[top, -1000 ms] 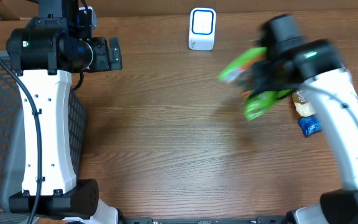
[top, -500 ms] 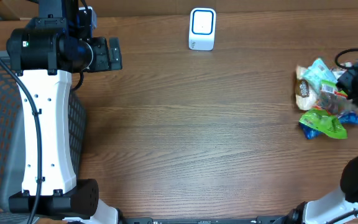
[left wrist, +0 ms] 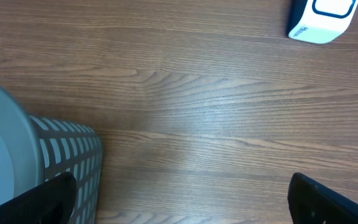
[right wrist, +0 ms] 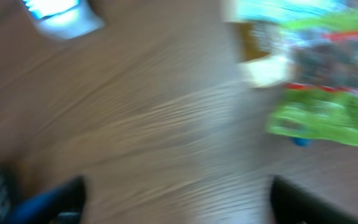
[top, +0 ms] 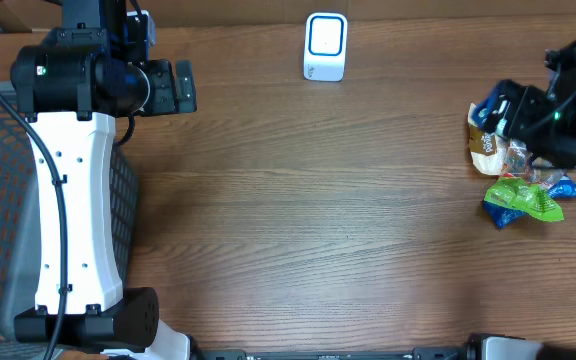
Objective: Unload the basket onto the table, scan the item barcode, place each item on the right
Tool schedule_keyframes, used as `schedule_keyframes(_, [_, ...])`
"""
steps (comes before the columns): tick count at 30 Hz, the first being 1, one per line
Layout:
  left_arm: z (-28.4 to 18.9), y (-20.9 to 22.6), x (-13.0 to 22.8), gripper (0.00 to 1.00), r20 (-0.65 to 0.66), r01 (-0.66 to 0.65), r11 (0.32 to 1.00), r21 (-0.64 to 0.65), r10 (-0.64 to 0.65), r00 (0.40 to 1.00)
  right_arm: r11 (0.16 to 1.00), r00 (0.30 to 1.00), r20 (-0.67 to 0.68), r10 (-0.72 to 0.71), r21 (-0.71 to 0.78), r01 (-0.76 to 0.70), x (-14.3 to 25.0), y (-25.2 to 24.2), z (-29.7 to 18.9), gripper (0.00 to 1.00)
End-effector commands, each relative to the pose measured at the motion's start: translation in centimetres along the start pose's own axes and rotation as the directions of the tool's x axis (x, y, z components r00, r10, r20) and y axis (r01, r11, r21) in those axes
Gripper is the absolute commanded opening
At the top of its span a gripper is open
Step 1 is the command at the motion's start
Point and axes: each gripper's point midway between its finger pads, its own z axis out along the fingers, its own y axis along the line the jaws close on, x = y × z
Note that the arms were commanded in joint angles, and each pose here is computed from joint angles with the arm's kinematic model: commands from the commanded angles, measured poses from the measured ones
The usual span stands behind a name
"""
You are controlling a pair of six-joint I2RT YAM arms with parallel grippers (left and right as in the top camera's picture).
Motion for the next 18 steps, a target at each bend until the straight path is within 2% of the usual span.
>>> schedule_keyframes(1, [-0.6,0.3,-0.5,1.0,0.026,-0.015,1.0,-0.01,0.015,1.0,0.976,0.979,0.129,-0.16,-0.125,0.176,2.9,4.7,-5.6,1.0])
schedule_keyframes(5, [-0.6,0.3,-0.5,1.0,0.026,-0.015,1.0,-0.01,0.015,1.0,0.949,0.955,0.185,-0.233,-0.173,0.265,5.4,6.5,-8.3,1.0])
schedule_keyframes(10, [-0.6,0.3,-0.5,1.0,0.026,-0.015,1.0,-0.01,0.015,1.0,0.949,0.951,0.194,-0.243,-0.158,0.274,7.6,5.7,-10.0,1.0])
schedule_keyframes(18, [-0.6,0.3,-0.5,1.0,0.026,-0.015,1.0,-0.01,0.015,1.0,0.969,0.915,0.343,-0.211,-0.047,0.241,5.9,4.0,-12.1,1.0])
